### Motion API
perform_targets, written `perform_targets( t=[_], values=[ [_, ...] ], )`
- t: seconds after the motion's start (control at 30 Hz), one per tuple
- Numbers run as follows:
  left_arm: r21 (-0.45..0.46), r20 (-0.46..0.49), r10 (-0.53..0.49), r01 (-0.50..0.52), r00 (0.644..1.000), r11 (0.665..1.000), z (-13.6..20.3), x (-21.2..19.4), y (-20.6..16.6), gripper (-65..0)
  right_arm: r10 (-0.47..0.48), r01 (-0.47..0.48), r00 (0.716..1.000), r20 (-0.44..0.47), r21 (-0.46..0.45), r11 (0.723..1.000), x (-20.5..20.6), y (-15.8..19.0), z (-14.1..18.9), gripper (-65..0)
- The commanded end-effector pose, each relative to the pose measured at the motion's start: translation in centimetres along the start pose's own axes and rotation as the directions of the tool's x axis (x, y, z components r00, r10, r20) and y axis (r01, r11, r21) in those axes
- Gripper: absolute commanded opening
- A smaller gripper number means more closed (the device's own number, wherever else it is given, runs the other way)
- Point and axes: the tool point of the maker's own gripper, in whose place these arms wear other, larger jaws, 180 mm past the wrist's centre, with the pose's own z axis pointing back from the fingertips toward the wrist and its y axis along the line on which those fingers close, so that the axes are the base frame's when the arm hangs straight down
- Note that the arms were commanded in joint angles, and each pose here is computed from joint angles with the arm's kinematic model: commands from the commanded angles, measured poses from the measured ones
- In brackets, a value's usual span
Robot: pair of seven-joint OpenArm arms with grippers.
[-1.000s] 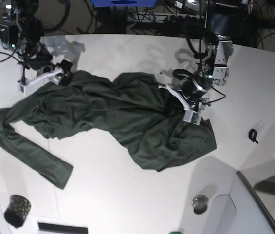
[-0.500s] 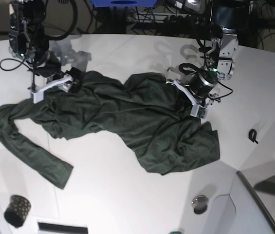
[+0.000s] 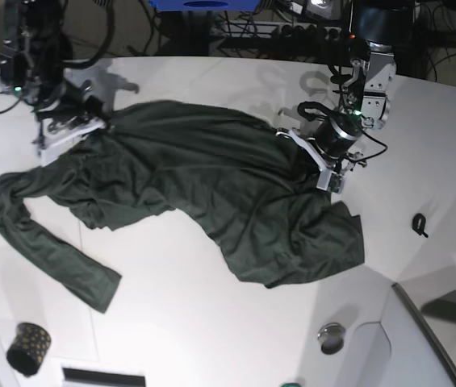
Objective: Layout the t-shirt on the table in an organized manner, then fold the t-shirt properly
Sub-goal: 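Grasp the shirt with both grippers and stretch it apart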
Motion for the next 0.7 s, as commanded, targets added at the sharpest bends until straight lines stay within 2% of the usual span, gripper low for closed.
perform_targets(
  t=[0.0, 0.2, 0.33, 0.5, 0.67],
  values=[
    [0.018, -0.15, -0.04, 0.043, 0.988, 0.999, 0.6, -3.4, 0.7, -59.6, 0.005, -0.005, 0.998, 0.065, 0.004, 1.0, 2.4, 0.2, 1.1, -64.8],
    [0.018, -0.096, -0.058, 0.06, 0.994, 0.998, 0.6, -1.2, 0.5, -59.6, 0.009, -0.007, 0.991, 0.131, -0.014, 1.0, 6.1, -0.2, 5.2, -64.7],
    [0.017, -0.089, -0.081, 0.083, 0.993, 0.996, 0.6, 0.8, 0.3, -59.6, 0.04, -0.043, 0.987, 0.153, 0.011, 0.999, 8.0, 1.5, 6.4, -64.7],
    [0.022, -0.041, -0.123, 0.124, 0.992, 0.992, 0.9, 4.6, 0.0, -59.6, 0.058, -0.068, 0.99, 0.13, 0.077, 0.995, 9.8, 4.6, 6.2, -64.7],
    [0.037, 0.011, -0.14, 0.139, 0.99, 0.99, 0.4, 7.5, 0.5, -59.6, 0.101, -0.122, 0.987, 0.126, 0.167, 0.978, 12.5, 9.8, 4.7, -64.7]
  ],
)
